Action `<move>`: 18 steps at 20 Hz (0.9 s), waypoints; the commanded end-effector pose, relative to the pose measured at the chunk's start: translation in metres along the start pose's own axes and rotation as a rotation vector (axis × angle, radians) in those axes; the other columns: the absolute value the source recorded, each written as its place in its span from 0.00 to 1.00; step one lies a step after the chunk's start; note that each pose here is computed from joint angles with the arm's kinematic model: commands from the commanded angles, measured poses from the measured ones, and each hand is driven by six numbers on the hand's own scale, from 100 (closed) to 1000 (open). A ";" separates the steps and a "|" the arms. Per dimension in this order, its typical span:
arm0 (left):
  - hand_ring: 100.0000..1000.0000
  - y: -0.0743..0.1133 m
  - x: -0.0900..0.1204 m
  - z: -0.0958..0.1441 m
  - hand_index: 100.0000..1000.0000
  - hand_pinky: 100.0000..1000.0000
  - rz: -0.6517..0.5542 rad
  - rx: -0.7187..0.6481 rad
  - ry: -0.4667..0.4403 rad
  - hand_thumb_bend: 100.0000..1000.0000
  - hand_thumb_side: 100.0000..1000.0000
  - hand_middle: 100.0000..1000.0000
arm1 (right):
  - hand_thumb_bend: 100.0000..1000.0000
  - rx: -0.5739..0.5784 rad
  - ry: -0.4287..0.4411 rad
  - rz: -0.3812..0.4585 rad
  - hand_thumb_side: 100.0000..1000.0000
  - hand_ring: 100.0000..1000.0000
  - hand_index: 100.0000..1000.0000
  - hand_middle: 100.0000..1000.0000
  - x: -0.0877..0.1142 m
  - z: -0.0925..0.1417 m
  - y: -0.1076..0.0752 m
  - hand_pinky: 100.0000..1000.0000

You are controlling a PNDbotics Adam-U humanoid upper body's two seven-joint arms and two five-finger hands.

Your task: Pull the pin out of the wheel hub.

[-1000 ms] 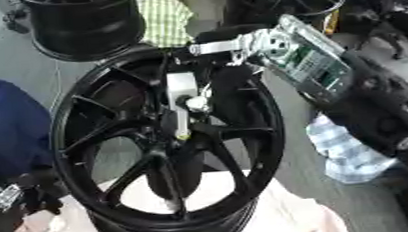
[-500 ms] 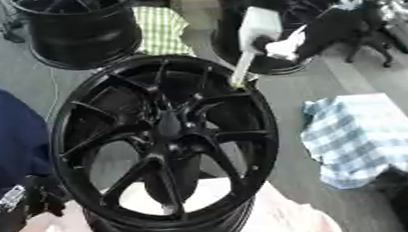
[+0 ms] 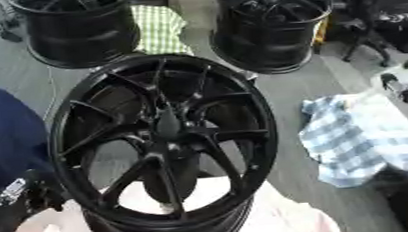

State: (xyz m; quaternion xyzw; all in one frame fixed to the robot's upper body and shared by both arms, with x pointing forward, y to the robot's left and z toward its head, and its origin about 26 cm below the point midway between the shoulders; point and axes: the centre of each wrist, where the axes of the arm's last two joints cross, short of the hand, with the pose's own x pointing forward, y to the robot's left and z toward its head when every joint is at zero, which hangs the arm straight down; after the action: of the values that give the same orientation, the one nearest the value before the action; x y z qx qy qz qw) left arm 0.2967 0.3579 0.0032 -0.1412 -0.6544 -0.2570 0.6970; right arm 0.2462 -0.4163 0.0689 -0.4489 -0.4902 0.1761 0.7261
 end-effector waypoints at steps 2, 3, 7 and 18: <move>0.53 0.011 0.011 0.005 0.77 0.53 -0.037 0.018 -0.016 0.00 0.90 0.55 | 0.04 -0.216 0.189 -0.166 0.44 0.75 0.92 0.79 -0.043 0.016 0.047 0.69; 0.53 0.012 0.011 0.005 0.77 0.53 -0.038 0.019 -0.017 0.00 0.90 0.55 | 0.02 -0.255 0.217 -0.208 0.45 0.74 0.92 0.77 -0.047 0.021 0.060 0.68; 0.53 0.014 0.013 0.004 0.77 0.53 -0.045 0.020 -0.024 0.00 0.90 0.55 | 0.00 -0.331 0.221 -0.361 0.42 0.68 0.88 0.70 -0.039 0.038 0.105 0.64; 0.54 0.015 0.011 -0.001 0.77 0.53 -0.069 0.007 -0.033 0.00 0.90 0.55 | 0.00 -0.330 0.132 -0.520 0.41 0.60 0.85 0.60 -0.001 0.046 0.165 0.60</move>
State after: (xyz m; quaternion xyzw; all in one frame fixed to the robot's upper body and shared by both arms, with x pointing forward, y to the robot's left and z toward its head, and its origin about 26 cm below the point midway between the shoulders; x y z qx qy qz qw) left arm 0.3012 0.3623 0.0050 -0.1320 -0.6643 -0.2624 0.6873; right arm 0.2339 -0.3058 -0.0640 -0.4289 -0.5565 -0.1251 0.7005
